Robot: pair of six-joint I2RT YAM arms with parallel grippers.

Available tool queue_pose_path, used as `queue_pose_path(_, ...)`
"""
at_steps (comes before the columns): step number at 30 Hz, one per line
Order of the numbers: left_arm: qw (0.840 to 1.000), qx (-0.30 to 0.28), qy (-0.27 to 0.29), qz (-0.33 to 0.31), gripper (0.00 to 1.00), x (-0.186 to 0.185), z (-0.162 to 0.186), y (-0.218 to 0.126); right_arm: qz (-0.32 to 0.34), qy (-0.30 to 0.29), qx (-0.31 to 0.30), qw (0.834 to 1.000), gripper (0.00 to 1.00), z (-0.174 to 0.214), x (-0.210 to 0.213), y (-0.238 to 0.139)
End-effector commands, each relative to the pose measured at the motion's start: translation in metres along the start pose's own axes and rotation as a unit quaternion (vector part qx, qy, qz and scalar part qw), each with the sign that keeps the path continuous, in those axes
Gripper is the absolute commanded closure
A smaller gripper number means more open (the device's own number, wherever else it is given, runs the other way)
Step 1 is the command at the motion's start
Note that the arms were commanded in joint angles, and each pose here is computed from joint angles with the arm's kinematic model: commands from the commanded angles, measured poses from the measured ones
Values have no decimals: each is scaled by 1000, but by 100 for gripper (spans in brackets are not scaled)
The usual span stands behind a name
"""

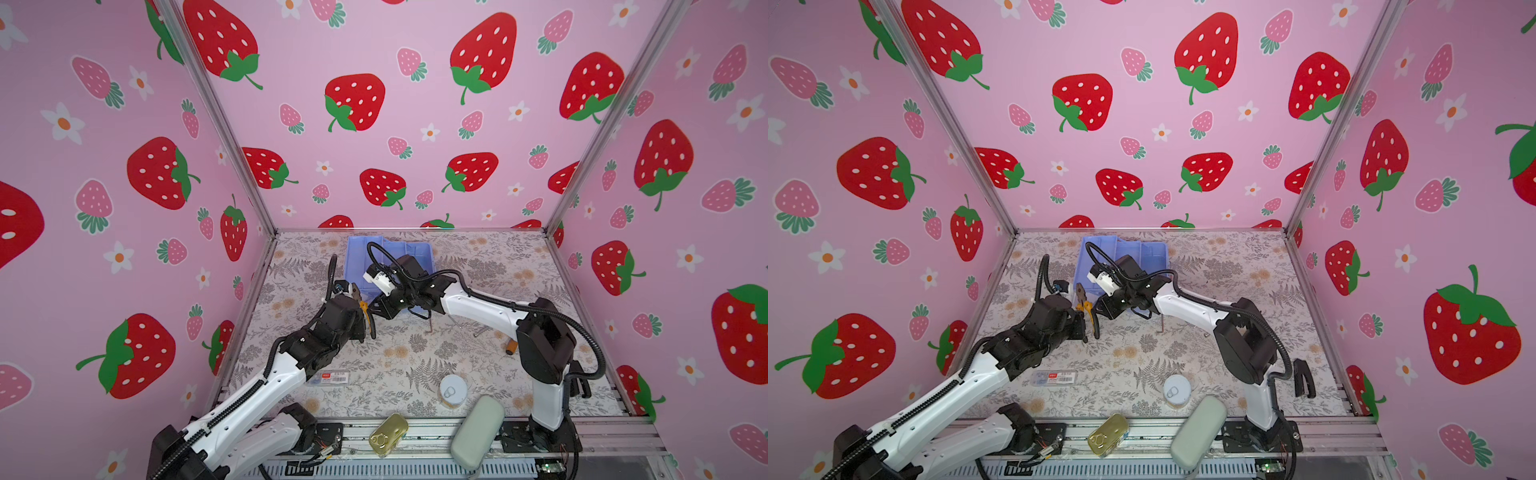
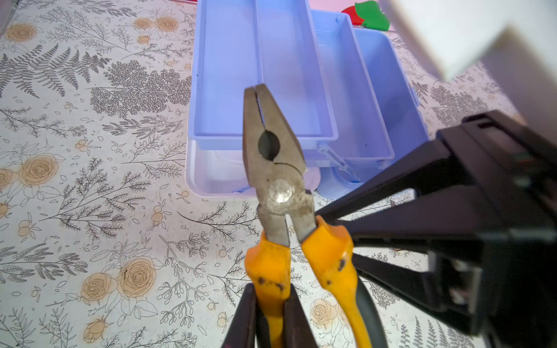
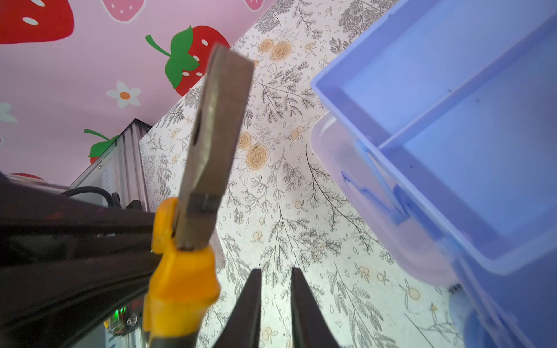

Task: Pack the tool kit
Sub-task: 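Close the right gripper on the yellow pliers handle held by the left gripper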

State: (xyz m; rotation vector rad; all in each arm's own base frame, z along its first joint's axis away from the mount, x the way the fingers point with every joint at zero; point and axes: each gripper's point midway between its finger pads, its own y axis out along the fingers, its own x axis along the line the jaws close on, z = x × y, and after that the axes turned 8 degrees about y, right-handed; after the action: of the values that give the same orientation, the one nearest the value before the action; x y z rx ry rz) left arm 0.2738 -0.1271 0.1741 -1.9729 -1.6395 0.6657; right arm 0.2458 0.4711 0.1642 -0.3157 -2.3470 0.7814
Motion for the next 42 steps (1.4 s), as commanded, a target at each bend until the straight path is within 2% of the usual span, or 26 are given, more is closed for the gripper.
queue_pose_path(1,998,-64,-21,4,100,-4,-42,-15,-5,-11,-27,1000,73,-10,10,-31)
queue_pose_path(6,998,-64,-21,6,100,-5,-42,-15,-45,1,-14,999,57,3,19,-30)
queue_pose_path(8,998,-64,-21,7,100,-5,-42,-16,-57,8,-12,998,54,6,21,-27)
queue_pose_path(18,999,-51,-19,7,100,-7,-37,-8,-106,25,-10,994,51,8,33,-16)
queue_pose_path(24,999,-38,-17,7,100,-11,-34,1,-111,21,-6,994,49,12,37,-14)
queue_pose_path(31,999,-47,-19,18,100,-14,-39,-2,-107,33,8,994,49,21,28,-1)
queue_pose_path(36,999,-42,-19,15,100,-13,-36,1,-118,37,7,992,54,19,30,2)
queue_pose_path(42,999,-38,-24,25,100,-19,-36,7,-129,32,-5,991,81,11,36,0)
